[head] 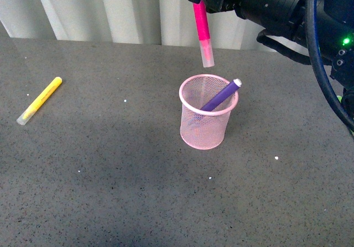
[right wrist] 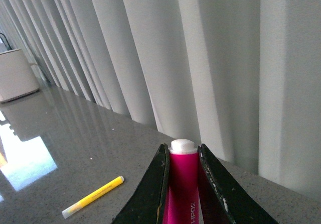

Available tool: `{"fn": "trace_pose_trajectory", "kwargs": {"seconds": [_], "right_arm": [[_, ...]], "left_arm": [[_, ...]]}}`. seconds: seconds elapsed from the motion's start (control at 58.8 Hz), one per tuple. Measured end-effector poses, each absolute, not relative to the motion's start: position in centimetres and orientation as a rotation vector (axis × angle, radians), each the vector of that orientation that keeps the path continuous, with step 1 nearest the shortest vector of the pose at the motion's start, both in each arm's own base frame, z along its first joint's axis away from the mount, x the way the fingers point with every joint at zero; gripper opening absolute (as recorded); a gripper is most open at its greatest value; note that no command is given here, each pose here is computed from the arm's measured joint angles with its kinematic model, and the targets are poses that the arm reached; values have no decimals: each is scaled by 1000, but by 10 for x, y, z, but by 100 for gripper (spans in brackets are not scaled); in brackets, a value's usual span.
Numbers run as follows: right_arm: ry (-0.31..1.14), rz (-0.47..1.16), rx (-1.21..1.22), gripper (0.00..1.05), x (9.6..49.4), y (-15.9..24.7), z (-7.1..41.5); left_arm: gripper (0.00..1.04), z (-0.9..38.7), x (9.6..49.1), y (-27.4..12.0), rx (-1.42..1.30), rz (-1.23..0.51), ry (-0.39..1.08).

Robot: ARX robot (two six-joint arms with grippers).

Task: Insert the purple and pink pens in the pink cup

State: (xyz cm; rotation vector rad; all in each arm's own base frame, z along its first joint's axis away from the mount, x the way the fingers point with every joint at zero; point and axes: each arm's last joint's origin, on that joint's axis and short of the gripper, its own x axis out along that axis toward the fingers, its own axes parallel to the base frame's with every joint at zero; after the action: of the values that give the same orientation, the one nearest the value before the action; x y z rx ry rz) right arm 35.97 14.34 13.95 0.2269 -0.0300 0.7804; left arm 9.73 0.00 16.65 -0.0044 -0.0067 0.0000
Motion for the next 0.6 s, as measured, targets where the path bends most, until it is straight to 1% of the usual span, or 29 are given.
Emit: {"fn": "trace_pose_trajectory", "kwargs": {"seconds": [0.323,0.595], "right_arm": [[9,765,245,12,353,133,115],[34,765,247,11,353,135,106]], "left_arm": [[98,166,97,0,-4,0,-7],[98,166,97,0,-4,0,-7]]}}
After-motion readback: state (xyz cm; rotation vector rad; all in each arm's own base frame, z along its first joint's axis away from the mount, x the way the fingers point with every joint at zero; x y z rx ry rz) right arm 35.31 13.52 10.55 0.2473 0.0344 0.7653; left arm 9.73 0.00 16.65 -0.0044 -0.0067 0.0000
